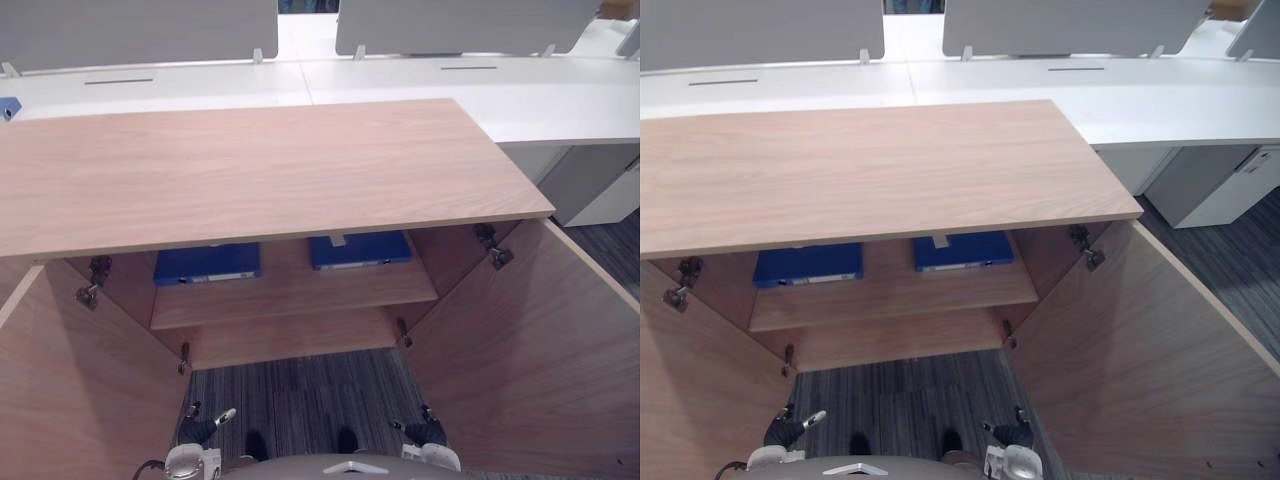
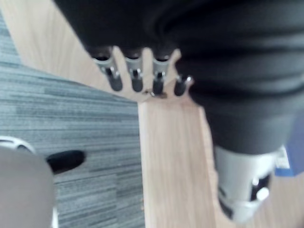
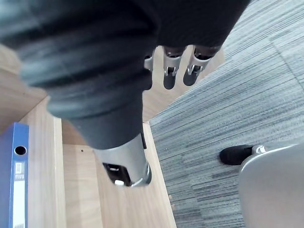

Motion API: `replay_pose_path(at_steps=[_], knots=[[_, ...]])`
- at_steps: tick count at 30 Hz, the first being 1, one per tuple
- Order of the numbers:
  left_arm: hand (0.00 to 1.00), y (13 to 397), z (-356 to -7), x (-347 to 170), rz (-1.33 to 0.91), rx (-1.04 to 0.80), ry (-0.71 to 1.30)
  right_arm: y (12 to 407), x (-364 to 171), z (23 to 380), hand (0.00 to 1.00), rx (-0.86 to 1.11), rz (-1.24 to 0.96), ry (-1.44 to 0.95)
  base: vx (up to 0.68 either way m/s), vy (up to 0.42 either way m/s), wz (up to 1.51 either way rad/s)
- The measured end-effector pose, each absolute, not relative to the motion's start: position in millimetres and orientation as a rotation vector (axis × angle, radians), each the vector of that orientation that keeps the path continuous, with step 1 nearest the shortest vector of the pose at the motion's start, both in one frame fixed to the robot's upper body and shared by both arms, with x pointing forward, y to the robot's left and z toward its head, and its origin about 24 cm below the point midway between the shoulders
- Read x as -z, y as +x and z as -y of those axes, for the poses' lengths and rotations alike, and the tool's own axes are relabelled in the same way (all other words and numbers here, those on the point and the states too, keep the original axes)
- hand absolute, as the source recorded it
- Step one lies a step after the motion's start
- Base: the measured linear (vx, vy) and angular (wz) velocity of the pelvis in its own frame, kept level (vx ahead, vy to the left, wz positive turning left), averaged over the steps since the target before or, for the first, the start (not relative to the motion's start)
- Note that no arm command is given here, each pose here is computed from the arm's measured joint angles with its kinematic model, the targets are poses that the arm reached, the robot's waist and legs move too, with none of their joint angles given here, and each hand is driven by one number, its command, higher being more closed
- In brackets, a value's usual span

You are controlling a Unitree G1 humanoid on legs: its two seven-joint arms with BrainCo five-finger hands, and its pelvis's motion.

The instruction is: Walk over to the cabinet, pick up the folder, carry it to the office cabinet, place the folder inside the office cabinet, then close the office cabinet door

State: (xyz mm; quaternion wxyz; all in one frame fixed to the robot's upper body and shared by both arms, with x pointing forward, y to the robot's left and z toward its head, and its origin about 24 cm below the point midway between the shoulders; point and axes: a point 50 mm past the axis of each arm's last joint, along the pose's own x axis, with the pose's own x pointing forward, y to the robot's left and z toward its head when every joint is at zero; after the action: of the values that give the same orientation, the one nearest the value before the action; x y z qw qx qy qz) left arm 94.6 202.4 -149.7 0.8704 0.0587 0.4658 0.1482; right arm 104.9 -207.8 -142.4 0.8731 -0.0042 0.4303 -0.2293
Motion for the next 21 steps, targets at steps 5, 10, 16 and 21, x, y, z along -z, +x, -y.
replay_pose_path(at_steps=[5,10,16,21], knots=[[0.00,89.4,-201.9,152.7,-1.005,-0.313,0.119,96.2,140.2,225.8,0.00,0.704,-0.870,0.157,0.04,0.014,-0.29],[0.00,84.0,-205.5,153.3,-1.019,-0.355,0.103,79.6,119.7,260.2,0.00,0.989,-0.707,0.276,0.03,0.002,-0.34],[0.00,76.7,-199.4,153.5,-1.022,-0.379,0.082,66.9,76.1,305.8,0.00,1.220,-0.445,0.242,0.02,-0.013,-0.38],[0.00,82.3,-200.5,148.6,-0.980,-0.385,0.078,61.5,45.3,331.5,0.00,1.329,-0.280,0.198,0.03,-0.046,-0.29]])
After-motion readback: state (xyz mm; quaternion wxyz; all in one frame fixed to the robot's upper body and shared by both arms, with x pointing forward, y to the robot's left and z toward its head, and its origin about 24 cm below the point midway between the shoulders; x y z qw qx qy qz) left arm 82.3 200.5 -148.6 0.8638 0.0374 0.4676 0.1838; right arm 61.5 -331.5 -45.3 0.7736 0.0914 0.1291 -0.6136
